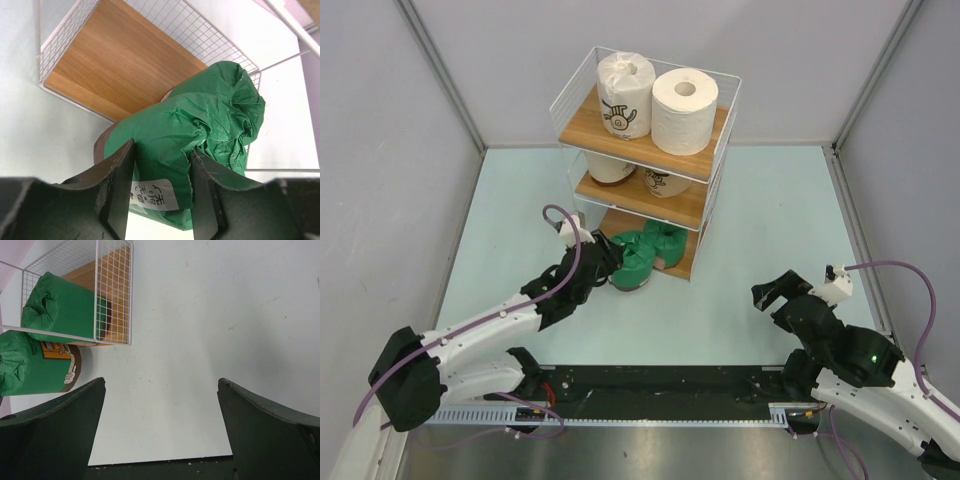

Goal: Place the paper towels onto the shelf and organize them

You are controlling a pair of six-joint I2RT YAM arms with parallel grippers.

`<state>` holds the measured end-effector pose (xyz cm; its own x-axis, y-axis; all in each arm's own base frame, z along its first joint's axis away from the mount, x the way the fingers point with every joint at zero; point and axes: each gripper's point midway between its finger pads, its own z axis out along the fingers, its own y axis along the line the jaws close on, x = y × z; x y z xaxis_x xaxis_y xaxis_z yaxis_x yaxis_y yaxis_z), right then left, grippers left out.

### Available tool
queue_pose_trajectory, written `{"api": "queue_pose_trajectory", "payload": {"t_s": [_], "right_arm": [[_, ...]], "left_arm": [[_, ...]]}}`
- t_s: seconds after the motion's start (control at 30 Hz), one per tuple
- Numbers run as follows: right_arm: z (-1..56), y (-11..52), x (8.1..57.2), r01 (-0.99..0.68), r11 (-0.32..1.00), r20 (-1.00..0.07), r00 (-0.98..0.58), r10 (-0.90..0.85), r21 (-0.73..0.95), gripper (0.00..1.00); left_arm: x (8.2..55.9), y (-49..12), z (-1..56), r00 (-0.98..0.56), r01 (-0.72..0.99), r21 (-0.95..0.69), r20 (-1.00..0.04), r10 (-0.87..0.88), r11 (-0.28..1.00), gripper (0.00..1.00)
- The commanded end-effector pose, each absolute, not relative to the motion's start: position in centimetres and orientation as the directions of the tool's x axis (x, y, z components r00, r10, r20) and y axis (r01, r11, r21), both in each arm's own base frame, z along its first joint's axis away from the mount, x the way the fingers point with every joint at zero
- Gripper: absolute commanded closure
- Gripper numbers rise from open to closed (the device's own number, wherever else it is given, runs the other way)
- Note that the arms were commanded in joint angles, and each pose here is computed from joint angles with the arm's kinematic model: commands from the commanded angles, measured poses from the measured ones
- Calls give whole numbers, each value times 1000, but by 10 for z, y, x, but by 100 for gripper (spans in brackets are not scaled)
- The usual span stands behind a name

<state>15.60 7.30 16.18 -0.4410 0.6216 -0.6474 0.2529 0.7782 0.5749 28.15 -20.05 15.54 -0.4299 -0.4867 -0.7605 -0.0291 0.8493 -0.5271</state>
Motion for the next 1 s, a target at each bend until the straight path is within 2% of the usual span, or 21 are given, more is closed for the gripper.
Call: {"api": "queue_pose_trajectory", "payload": {"t_s": [0.0,0.4,0.53,0.6,0.77,0.97], "right_arm": [[176,69,160,263,752,-644,-394,656,605,1],[175,69,160,265,755,-645,-397,653,600,1],[175,70,160,269,756,-646,-398,652,597,1],[174,69,160,271,756,-645,-399,652,596,0],[174,70,160,270,758,-646,-402,649,594,0],[173,71,160,273,758,-645,-403,649,592,0]], "left_arm": [[297,-213,207,-340,40,-625,-742,-577,780,53],[294,-205,196,-354,20,-594,-756,-550,804,52],[285,-189,180,-364,-20,-554,-771,-522,832,41],[280,-177,177,-359,-43,-530,-783,-508,847,30],[271,-155,175,-338,-82,-482,-810,-479,872,16],[269,-148,163,-366,-91,-404,-837,-408,910,18]]}}
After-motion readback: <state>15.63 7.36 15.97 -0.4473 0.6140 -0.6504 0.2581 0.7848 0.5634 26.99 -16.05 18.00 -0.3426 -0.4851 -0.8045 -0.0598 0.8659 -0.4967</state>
